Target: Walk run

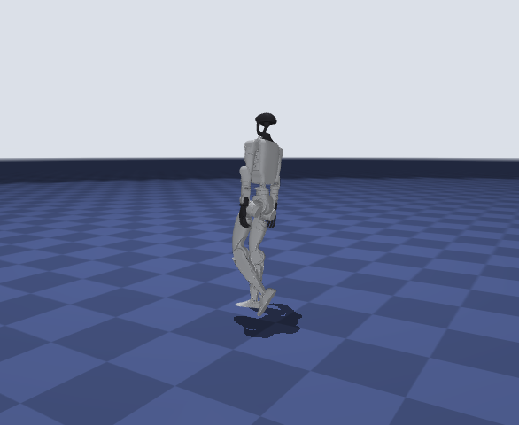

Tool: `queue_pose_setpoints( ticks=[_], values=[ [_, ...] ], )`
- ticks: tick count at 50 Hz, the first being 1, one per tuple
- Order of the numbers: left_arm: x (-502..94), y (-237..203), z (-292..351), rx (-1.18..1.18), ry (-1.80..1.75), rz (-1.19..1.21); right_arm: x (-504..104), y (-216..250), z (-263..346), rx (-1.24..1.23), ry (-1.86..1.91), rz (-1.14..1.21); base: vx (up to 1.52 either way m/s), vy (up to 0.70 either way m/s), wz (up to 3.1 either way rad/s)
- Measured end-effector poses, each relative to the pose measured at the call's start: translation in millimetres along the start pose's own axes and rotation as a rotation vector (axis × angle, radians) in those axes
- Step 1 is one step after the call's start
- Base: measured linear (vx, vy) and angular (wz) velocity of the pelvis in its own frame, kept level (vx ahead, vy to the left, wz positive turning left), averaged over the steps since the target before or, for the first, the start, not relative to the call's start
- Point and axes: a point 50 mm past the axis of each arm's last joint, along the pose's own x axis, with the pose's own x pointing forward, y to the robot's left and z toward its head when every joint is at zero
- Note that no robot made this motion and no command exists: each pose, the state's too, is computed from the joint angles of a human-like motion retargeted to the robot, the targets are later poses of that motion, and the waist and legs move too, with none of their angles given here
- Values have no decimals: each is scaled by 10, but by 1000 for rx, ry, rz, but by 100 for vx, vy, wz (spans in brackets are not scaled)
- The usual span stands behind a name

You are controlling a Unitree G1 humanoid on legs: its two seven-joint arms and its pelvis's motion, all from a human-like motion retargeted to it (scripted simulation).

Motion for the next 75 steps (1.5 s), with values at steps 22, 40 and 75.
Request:
queue_pose_setpoints(
  ticks=[22,40,75],
  values=[
    [-461,-950,-1289,-170,545,-488,2,62,-127,-78,-11,-89,135,-9,-160],
    [-1226,2189,2138,-22,-790,439,-938,1308,-2368,-336,834,495,96,-27,19],
    [-555,-1674,-1149,194,426,-677,-309,-664,1110,-271,-430,-438,127,-29,-121]
  ],
)
